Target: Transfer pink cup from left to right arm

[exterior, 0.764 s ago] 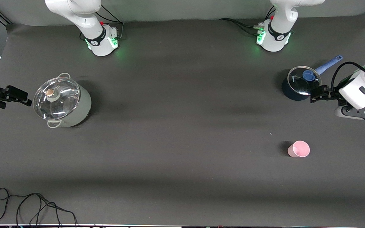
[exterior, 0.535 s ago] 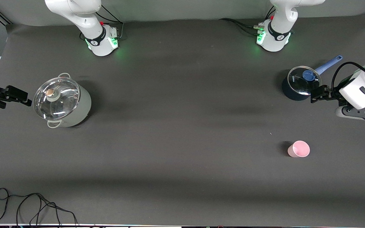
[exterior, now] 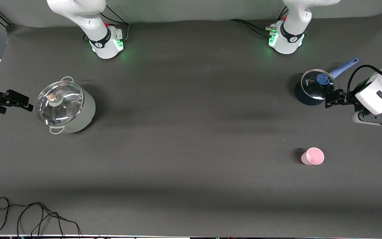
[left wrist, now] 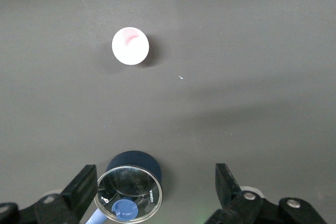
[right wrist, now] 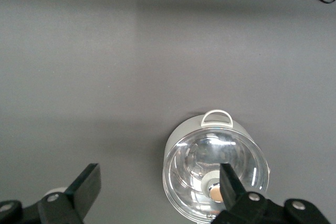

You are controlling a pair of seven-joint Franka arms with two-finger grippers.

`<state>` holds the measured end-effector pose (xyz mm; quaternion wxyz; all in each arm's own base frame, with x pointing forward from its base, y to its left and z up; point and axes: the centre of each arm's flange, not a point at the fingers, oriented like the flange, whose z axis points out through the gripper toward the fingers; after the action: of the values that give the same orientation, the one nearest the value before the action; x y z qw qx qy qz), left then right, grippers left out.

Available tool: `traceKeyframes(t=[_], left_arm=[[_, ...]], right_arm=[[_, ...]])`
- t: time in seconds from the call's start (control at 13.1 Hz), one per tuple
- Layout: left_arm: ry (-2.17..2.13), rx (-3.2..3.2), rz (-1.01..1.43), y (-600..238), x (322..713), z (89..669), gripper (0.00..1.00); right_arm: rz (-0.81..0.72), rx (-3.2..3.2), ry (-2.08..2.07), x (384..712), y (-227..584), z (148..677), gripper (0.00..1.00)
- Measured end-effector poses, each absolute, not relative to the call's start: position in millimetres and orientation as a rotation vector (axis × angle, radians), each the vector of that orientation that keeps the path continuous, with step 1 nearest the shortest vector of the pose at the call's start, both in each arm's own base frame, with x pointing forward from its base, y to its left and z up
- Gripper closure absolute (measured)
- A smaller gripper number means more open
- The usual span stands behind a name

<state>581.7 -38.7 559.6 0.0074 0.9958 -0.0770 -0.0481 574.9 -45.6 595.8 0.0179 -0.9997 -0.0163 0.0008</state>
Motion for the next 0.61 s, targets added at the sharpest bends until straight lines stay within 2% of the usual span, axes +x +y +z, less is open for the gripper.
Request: traceKeyframes(t=[0.23,0.61], left_arm=[[-0.369,3.096,-0.146,-28,583,559,0.0],[-0.829,2.983,-0.052,31,596,551,0.0]], right_arm=[[0.002,-3.105,-0.05,575,-46,596,0.0],[0.002,-3.105,-0.05,575,-46,596,0.0]])
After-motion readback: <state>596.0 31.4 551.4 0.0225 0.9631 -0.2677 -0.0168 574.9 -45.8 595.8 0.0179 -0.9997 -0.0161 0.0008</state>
